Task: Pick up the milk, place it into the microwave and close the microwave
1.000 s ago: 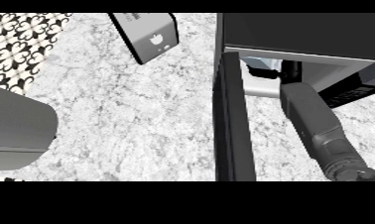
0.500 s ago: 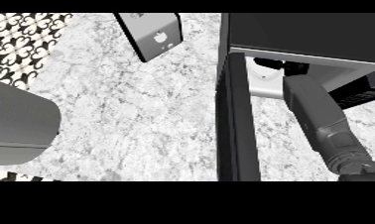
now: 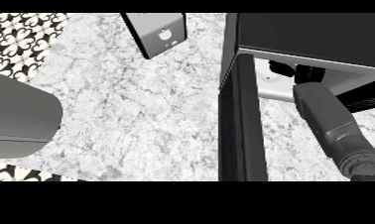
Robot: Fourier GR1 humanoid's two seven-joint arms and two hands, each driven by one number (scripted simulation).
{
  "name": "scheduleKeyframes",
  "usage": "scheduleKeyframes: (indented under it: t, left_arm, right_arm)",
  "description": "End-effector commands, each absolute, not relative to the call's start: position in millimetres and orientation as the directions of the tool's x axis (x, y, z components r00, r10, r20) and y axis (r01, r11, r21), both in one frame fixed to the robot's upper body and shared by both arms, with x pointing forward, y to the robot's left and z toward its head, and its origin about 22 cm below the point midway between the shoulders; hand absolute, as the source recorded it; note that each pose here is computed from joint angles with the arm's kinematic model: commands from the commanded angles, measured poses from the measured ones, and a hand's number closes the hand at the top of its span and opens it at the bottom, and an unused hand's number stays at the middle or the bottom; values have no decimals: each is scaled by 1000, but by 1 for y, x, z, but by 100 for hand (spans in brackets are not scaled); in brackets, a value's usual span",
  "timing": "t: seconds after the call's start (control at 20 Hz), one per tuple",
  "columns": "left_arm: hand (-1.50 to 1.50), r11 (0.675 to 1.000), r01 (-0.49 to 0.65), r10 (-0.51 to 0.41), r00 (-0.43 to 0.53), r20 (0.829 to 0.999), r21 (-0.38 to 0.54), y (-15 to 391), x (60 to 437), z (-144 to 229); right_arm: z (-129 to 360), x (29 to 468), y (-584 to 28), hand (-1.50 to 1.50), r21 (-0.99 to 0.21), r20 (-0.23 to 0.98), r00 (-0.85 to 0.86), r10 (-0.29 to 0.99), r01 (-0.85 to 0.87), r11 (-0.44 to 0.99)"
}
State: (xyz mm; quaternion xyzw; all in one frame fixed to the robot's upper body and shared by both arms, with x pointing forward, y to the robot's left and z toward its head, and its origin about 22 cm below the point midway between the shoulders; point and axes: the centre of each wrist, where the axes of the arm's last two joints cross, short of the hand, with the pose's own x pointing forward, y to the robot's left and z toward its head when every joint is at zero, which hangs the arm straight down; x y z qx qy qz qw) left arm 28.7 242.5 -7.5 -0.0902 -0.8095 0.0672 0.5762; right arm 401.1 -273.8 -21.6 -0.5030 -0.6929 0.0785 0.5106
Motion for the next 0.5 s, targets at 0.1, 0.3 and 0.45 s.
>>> scheduleKeyframes:
  t: [0.1, 0.3, 0.45]
  left_arm:
    - [-150, 977, 83, 212, -325, 922, -196, 245, 35, -7]
    - [-150, 974, 101, 225, -321, 920, -203, 245, 42, -9]
    - [-150, 976, 78, 217, -318, 923, -203, 244, 41, -15]
  right_arm:
    - [-54, 371, -296, -150, -759, 473, 309, 825, 619, 203]
    - [-23, 406, -243, -150, -758, 492, -32, 870, 475, 446]
    - [-25, 406, -228, -150, -751, 515, -82, 853, 435, 496]
